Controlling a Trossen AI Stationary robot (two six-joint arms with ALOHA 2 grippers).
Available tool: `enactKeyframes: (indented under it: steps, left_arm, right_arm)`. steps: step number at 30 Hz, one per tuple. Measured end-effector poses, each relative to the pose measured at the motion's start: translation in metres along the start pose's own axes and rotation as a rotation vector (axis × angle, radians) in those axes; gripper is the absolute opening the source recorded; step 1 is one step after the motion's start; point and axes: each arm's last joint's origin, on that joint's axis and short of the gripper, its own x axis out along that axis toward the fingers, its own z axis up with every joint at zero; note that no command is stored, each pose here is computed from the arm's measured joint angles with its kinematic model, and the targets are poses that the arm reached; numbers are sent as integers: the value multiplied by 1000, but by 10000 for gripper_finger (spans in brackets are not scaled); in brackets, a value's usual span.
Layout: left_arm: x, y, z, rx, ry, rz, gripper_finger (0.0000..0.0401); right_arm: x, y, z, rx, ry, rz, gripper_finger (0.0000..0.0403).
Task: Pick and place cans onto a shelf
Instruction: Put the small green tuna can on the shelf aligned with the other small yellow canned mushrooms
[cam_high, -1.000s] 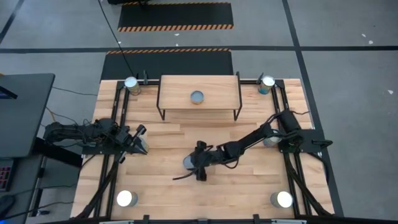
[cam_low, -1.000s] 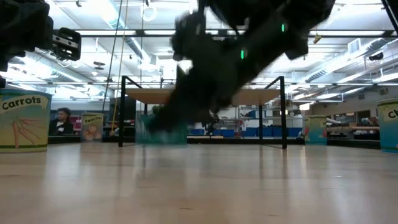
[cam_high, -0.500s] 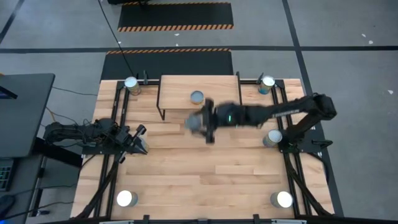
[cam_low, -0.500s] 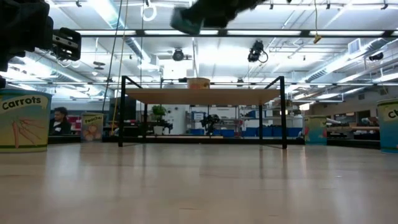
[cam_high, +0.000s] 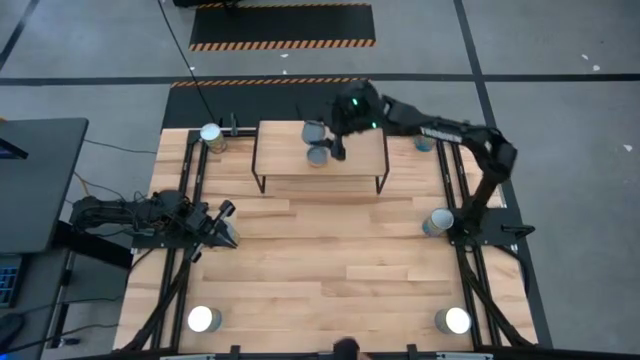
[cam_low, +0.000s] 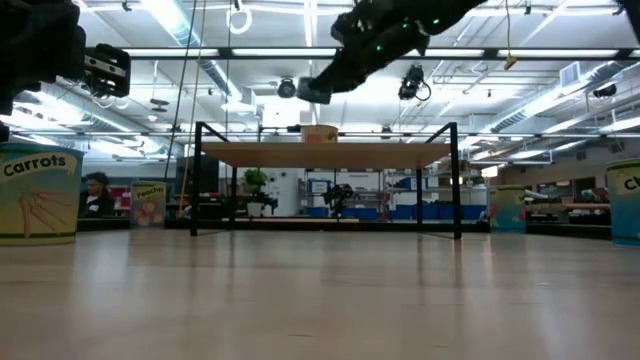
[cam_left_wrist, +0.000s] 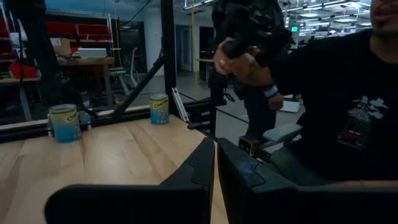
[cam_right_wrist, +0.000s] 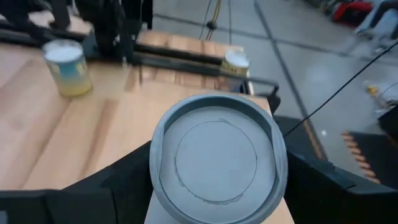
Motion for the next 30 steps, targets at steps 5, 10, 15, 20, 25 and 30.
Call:
enactKeyframes:
  steps: [5,10,15,20,25,30]
  left_arm:
    - [0,0,0,1,0,0,27]
    - [0,0,0,0,0,0,27]
    - [0,0,0,0,0,0,27]
    - [0,0,0,0,0,0,27]
    - [0,0,0,0,1,1,27]
    - [0,0,0,0,1,0,27]
  right_arm:
    - [9,-36,-13,-16,-5,52,299]
    - [18,-56,-37,4,21,65,299]
    - [32,-63,-59,64,80,81,300]
    - [41,-58,-69,87,142,100,300]
    - [40,-57,-70,87,151,107,304]
    - [40,-56,-70,94,162,114,309]
